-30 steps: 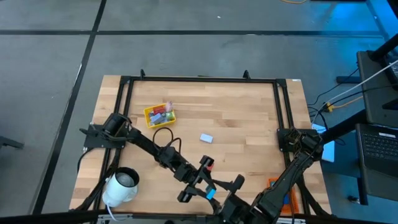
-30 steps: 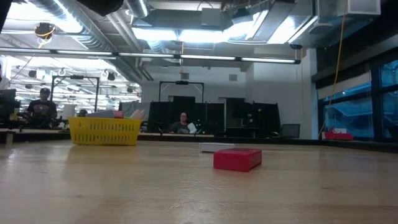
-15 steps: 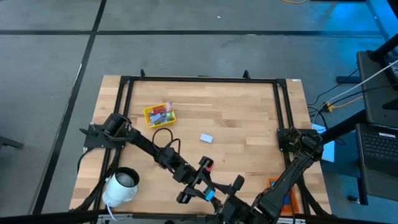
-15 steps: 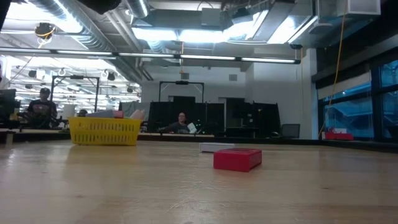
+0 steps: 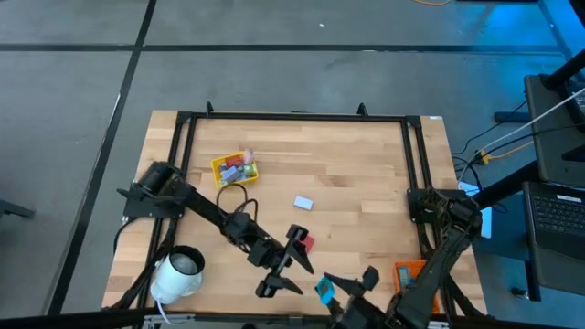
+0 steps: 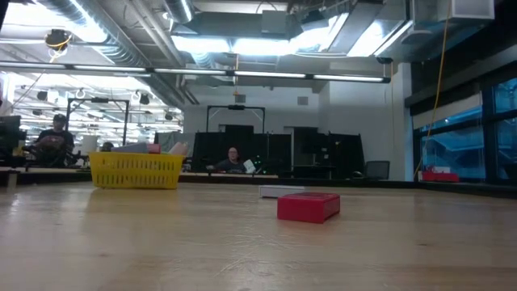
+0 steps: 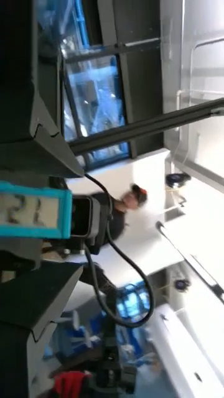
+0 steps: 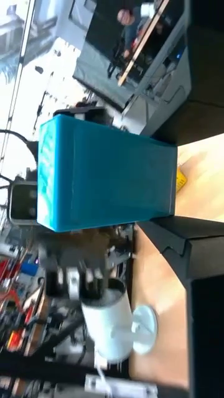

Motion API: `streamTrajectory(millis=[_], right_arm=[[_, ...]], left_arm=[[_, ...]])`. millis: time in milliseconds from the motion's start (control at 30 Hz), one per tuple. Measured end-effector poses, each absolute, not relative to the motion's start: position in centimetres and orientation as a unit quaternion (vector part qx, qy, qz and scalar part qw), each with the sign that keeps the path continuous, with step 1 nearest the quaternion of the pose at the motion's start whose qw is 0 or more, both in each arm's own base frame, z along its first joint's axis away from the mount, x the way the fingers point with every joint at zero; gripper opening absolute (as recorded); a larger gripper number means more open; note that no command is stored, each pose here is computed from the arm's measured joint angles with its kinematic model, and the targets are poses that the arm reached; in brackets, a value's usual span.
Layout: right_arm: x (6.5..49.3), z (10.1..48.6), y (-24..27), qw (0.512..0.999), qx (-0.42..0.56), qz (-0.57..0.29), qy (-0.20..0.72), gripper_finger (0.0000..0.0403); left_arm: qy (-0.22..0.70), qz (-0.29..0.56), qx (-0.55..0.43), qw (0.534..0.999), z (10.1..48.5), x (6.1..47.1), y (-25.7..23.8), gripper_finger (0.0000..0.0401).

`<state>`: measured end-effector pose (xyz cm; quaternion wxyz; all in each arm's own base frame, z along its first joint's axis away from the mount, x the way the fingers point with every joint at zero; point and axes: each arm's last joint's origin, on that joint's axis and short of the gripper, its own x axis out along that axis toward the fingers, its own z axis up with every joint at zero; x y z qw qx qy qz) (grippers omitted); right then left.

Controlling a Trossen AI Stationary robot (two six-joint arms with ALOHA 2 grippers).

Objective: Pick & Place Office items
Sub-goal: Put the light blue digital timer into the orange bin

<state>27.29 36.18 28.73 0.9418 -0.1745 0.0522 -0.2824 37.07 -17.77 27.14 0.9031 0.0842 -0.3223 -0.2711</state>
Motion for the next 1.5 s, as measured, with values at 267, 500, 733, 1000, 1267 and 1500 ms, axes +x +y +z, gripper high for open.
streamTrajectory(millis=[267,500,733,1000,1267,1500], right_arm=[[23.3,28.0,37.8,0.955,-0.172,-0.236,0.043,0.0158],[23.0,26.0,34.7,0.964,-0.058,-0.159,0.204,0.0159],[24.7,29.0,30.2,0.931,-0.065,-0.121,0.338,0.0162],[21.4,31.4,25.0,0.807,0.052,-0.178,0.561,0.0161],[17.6,31.2,27.1,0.717,0.158,-0.215,0.644,0.0161],[13.5,30.2,30.2,0.656,0.208,-0.258,0.679,0.0161]], left_arm=[[-0.161,-0.179,0.157,0.958,31.0,32.9,-15.2,0.0237],[-0.050,-0.156,0.186,0.969,33.5,28.2,-14.3,0.0237],[-0.029,-0.101,0.227,0.968,33.4,27.1,-13.9,0.0237],[-0.008,-0.054,0.272,0.961,33.1,27.1,-13.7,0.0237],[0.096,0.066,0.323,0.939,31.8,26.5,-13.0,0.0237],[0.130,0.141,0.338,0.921,32.5,24.6,-12.7,0.0237]])
